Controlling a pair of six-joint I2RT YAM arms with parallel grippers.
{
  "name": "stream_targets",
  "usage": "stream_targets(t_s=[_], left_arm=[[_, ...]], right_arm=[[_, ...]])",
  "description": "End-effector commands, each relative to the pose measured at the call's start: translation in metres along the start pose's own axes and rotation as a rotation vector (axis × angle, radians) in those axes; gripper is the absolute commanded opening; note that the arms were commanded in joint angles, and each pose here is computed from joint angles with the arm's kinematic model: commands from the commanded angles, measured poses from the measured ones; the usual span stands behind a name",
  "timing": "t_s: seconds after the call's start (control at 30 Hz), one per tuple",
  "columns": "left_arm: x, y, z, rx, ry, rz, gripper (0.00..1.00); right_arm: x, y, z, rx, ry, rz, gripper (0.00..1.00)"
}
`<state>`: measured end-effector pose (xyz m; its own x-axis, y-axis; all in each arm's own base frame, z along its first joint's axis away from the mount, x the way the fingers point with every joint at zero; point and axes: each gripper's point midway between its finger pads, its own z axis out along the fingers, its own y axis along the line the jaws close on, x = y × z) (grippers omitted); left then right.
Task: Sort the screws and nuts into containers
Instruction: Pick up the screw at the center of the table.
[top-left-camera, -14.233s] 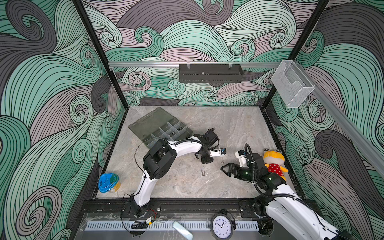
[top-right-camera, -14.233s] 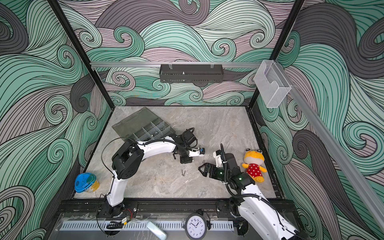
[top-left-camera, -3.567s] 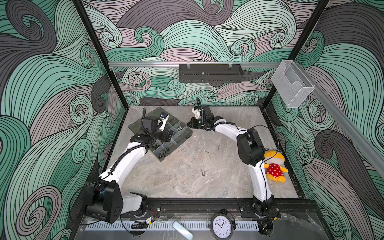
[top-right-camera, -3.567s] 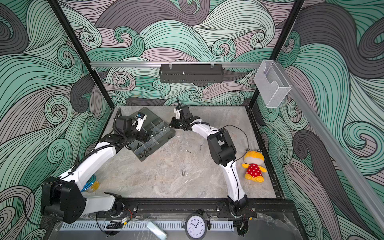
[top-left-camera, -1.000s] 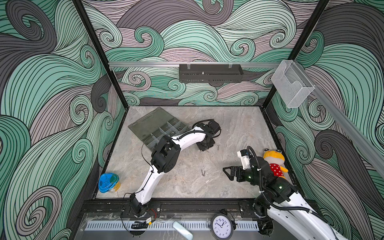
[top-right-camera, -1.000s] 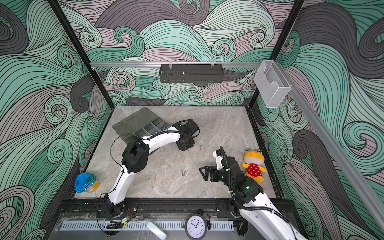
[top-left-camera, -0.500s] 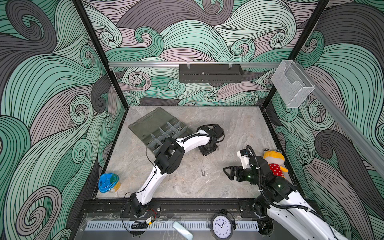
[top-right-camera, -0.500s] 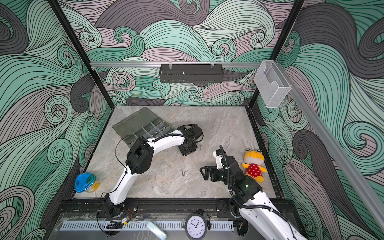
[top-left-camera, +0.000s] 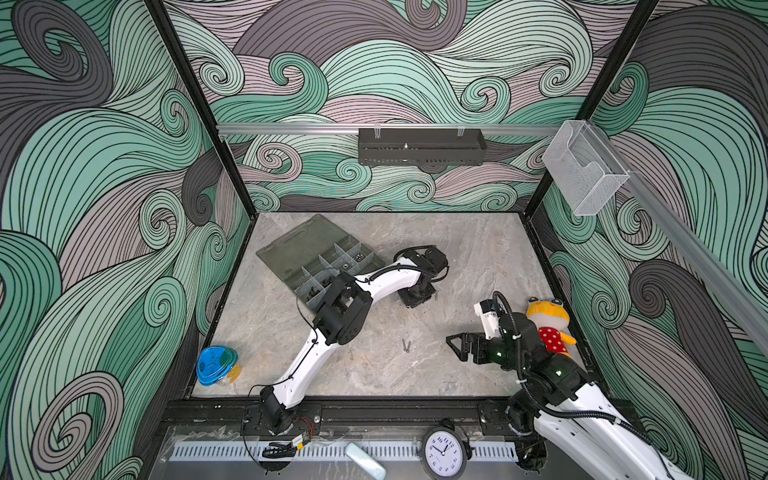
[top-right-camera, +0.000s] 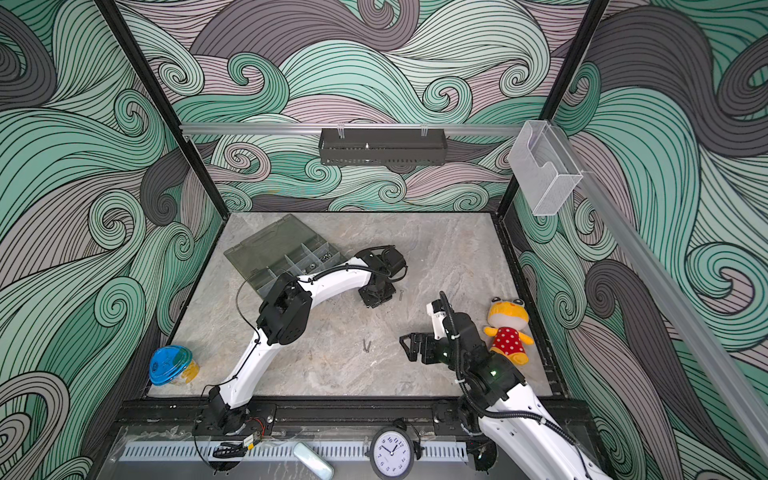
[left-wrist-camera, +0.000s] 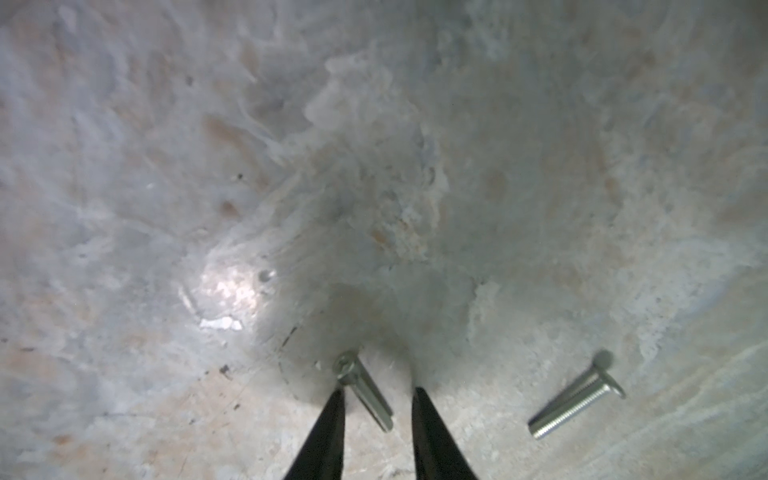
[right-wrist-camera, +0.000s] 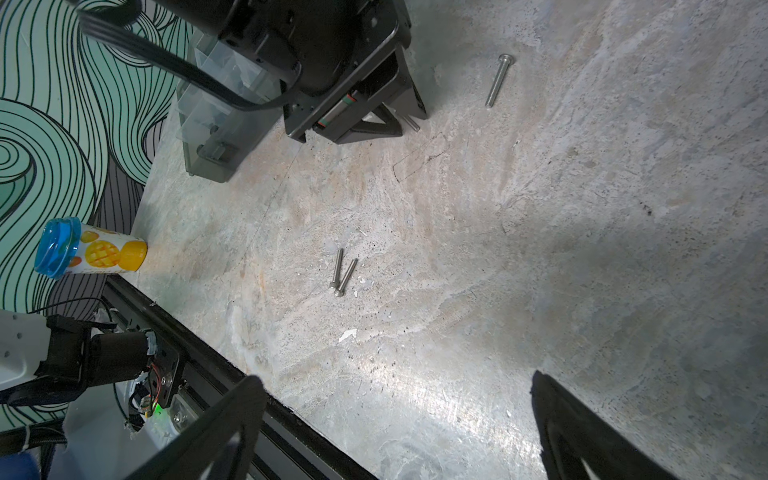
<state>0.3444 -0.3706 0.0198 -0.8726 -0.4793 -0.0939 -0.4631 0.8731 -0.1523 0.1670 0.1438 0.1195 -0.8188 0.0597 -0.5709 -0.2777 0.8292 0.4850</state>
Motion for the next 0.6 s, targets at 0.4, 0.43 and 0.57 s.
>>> stream_targets(t_s=[0.4, 0.43, 0.57], left_arm=[[-0.041, 0.012, -0.026, -0.032, -0.127, 0.338, 0.00], [-0.046, 0.012, -0.034, -0.033, -0.159, 0.392, 0.00], [-0.065, 0.020, -0.066, -0.013, -0.276, 0.539, 0.00]], right_arm=[[-0.014, 0.008, 0.003, -0.030, -0.025, -0.021, 1.00], [-0.017, 0.013, 0.005, -0.045, -0.019, -0.025, 1.00], [-0.038, 0.036, 0.016, -0.123, -0.002, -0.040, 0.99]])
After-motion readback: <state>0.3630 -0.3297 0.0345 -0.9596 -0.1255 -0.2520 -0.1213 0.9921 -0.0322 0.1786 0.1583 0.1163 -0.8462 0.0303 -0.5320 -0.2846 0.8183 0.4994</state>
